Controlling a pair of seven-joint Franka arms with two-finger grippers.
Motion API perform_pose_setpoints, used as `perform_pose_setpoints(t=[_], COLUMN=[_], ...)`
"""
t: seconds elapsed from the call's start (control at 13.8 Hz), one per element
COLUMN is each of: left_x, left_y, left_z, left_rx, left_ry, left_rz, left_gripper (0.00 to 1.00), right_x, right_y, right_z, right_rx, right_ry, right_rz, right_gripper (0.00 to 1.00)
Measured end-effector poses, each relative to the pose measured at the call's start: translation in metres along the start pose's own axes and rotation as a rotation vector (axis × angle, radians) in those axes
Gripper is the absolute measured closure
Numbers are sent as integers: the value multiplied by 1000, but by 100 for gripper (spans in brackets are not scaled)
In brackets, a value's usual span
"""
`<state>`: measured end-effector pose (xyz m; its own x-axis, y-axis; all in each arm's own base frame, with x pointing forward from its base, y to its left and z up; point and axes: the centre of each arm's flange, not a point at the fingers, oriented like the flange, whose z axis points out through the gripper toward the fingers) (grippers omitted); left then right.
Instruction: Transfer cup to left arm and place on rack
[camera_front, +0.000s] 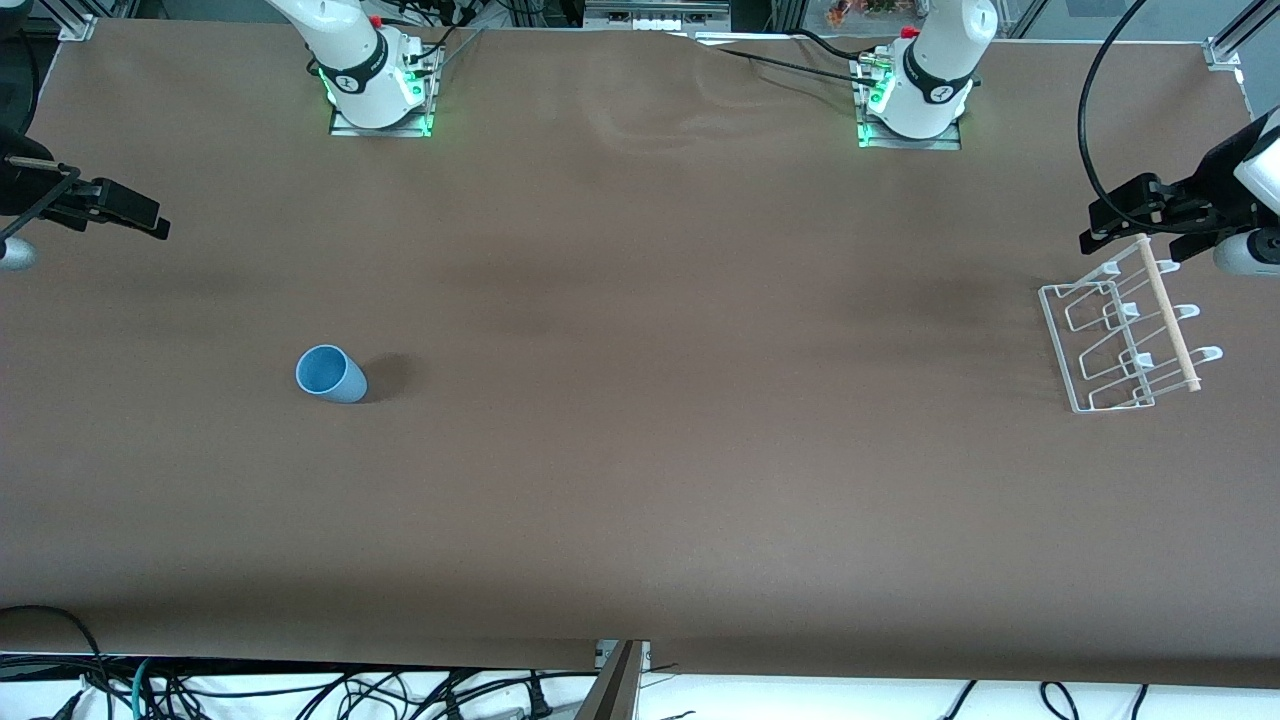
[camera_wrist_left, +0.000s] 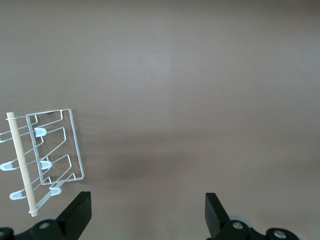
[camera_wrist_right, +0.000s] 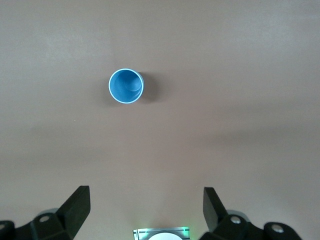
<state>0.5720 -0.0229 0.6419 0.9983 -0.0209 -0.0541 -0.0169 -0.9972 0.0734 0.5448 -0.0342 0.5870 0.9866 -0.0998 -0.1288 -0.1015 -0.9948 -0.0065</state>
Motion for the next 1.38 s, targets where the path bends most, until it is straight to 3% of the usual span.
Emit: perform_pose_setpoints(t=[0.8, 1.38], left_x=[4, 4], left_y=[-3, -4], left_z=[8, 8], left_rx=[0, -1], left_ry=[-16, -16], left_rz=[-5, -7], left_gripper=[0, 0], right_x=[0, 14], right_y=[0, -3], right_z=[0, 19], right_rx=[0, -5], right_ry=[1, -28], right_rz=[-1, -5], right_gripper=[0, 0])
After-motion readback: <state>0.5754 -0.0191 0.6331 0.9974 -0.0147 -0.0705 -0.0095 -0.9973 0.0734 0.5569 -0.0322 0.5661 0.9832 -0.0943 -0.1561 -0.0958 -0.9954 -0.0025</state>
